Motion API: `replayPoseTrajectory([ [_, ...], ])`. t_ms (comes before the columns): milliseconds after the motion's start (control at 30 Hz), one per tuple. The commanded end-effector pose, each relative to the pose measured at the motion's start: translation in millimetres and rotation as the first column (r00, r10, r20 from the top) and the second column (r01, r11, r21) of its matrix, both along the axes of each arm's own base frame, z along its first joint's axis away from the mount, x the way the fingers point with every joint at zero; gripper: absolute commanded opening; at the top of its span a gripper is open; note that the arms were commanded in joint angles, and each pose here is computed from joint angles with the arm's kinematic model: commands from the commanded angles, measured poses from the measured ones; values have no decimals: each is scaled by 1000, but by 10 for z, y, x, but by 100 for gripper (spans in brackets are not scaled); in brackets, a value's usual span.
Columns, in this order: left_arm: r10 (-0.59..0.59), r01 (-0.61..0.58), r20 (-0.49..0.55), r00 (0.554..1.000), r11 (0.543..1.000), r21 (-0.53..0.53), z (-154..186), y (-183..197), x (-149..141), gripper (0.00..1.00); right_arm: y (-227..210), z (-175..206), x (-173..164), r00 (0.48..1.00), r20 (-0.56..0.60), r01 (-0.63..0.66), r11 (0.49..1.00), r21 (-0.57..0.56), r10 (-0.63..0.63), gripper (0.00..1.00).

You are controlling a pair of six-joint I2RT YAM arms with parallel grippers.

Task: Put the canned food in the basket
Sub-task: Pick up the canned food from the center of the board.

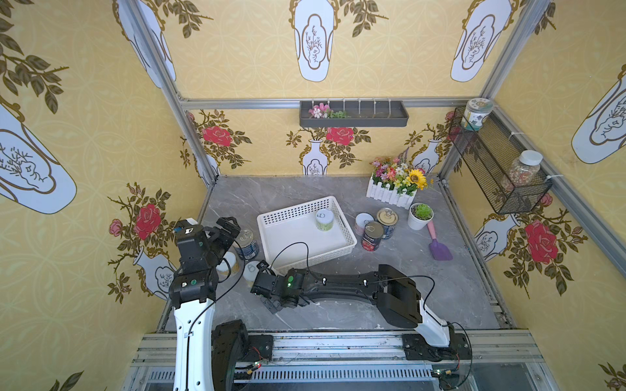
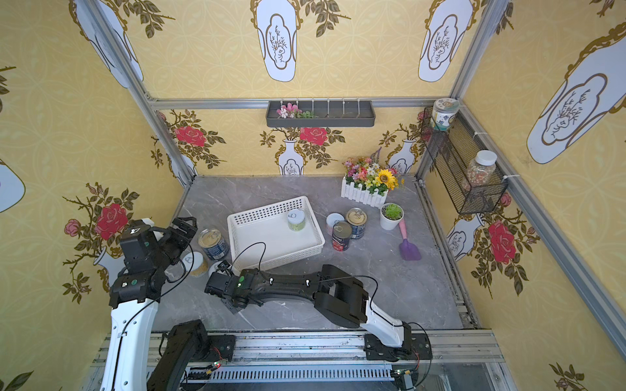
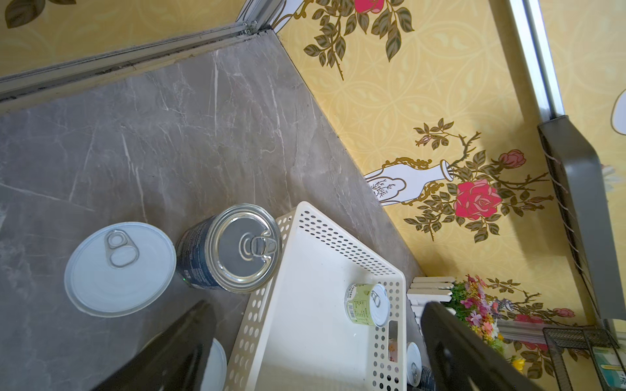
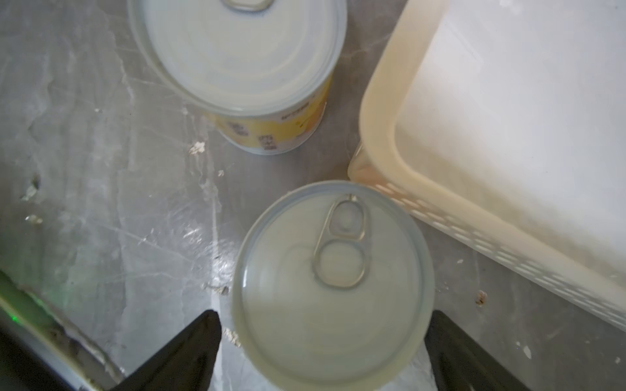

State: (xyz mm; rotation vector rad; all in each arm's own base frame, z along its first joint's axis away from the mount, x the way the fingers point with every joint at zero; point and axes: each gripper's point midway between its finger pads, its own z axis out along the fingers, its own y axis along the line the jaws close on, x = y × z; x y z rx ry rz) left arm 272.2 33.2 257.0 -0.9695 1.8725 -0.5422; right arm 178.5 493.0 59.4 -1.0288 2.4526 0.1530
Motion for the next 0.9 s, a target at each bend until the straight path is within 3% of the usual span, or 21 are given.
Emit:
replayPoseTrajectory([
  [0,-20,20,20,1000,1000,9,36,-33,-25,100,101,-46,47,999,-39,7,999,44,-5,97],
  [233,-40,39,53,998,999,9,108,-72,-45,100,197,-197,164,995,-99,19,997,73,-12,99],
  [567,-55,55,66,996,998,11,134,-100,-46,100,220,-105,155,996,-93,14,997,81,-7,66],
  [867,-64,64,65,996,998,10,114,-106,-17,100,119,134,23,998,-69,10,997,70,-5,56],
])
